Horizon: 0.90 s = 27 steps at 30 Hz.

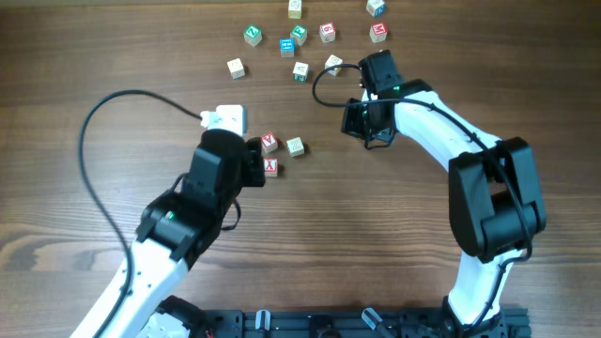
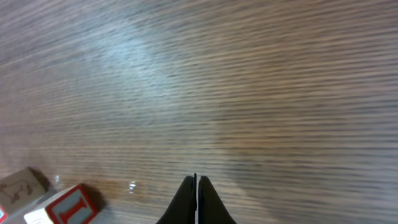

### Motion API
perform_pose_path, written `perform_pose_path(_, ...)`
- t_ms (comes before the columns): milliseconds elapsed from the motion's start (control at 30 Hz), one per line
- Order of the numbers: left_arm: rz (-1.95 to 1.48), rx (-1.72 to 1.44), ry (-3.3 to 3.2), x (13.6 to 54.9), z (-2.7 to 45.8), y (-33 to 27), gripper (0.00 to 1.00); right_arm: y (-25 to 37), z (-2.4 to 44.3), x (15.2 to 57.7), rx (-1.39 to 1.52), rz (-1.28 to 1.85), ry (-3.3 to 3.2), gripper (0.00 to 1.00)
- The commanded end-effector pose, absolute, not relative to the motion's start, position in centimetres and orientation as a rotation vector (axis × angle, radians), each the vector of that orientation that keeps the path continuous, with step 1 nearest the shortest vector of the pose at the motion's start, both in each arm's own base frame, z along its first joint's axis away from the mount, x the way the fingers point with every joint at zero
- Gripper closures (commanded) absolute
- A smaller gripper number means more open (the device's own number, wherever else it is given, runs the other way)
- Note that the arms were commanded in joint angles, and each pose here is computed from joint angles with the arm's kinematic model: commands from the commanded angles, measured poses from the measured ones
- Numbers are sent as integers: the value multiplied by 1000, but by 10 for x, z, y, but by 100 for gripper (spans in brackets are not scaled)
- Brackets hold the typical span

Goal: Form a circle

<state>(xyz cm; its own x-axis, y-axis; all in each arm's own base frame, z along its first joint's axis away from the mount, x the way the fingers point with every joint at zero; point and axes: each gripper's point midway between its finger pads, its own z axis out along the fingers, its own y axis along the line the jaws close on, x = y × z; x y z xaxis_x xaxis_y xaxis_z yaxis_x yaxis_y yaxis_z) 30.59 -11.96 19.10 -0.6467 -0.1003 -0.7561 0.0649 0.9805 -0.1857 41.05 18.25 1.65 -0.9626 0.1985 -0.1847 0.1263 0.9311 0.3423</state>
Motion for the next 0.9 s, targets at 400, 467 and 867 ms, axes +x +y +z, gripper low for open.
perform_pose_path(400, -51, -173, 2371, 298, 161, -89, 0, 253, 9, 394, 98, 773, 2792, 96)
perform_pose_path(467, -47, -171, 2377, 298, 159, -89, 0, 260, 10, 393, 79, 781, 2787, 96)
perform_pose_path(867, -44, -171, 2380, 298, 158, -89, 0, 280, 2, 380, 166, 965, 2837, 96)
